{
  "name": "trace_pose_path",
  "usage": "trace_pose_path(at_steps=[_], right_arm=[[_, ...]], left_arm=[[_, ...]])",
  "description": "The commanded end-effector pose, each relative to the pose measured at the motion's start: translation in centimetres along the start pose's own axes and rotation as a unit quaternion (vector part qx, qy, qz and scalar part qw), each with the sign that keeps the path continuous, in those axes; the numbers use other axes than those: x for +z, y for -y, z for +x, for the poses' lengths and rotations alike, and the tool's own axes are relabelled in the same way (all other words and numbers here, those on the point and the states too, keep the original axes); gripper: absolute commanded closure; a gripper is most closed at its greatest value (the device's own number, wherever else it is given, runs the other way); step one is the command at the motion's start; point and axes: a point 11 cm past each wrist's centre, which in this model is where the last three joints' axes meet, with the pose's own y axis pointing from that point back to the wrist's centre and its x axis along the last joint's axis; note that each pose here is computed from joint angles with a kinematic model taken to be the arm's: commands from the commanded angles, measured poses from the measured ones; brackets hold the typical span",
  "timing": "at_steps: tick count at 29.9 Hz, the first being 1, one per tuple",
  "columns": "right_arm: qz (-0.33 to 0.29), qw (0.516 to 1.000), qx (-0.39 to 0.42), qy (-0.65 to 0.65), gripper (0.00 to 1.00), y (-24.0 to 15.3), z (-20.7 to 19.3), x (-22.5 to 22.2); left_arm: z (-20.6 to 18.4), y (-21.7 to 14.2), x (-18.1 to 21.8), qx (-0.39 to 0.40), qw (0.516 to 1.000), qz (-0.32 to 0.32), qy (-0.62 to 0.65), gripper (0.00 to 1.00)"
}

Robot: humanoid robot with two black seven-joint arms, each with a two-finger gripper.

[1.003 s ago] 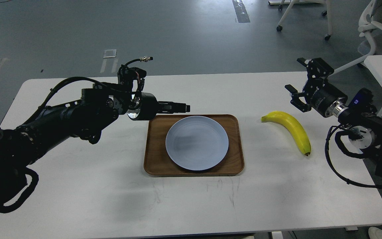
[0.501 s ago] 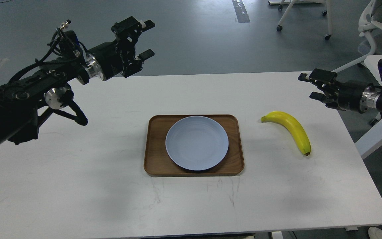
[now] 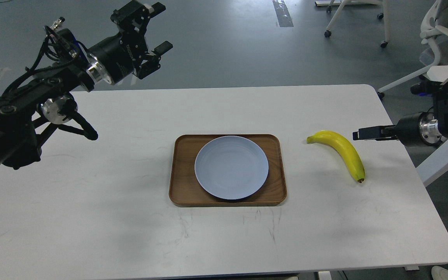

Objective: Place banana on plate with both arms
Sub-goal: 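Reach the right gripper down to the yellow banana and grasp it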

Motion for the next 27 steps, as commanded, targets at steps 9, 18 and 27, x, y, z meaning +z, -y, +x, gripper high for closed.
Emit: trace_pose_path(at_steps=[9,18,27], right_arm=[[-0.001,0.999,-0.002,-0.035,0.01,2.7,0.1,-1.9],[-0.006,0.999,-0.004,-0.042,0.02,4.8,-0.8,-2.5],[-0.003,0.999,-0.008,-0.044,0.35,5.6,-1.8,-2.8]], left_arm=[[-0.3,-0.2,-0.6,0.000,1.000,0.001,-0.006,0.02],[-0.3,-0.2,-0.4,0.001,1.000,-0.003,-0.007,0.02],[-0.1,-0.4,-0.4,0.005,1.000,-0.005,-0.010,0.02]])
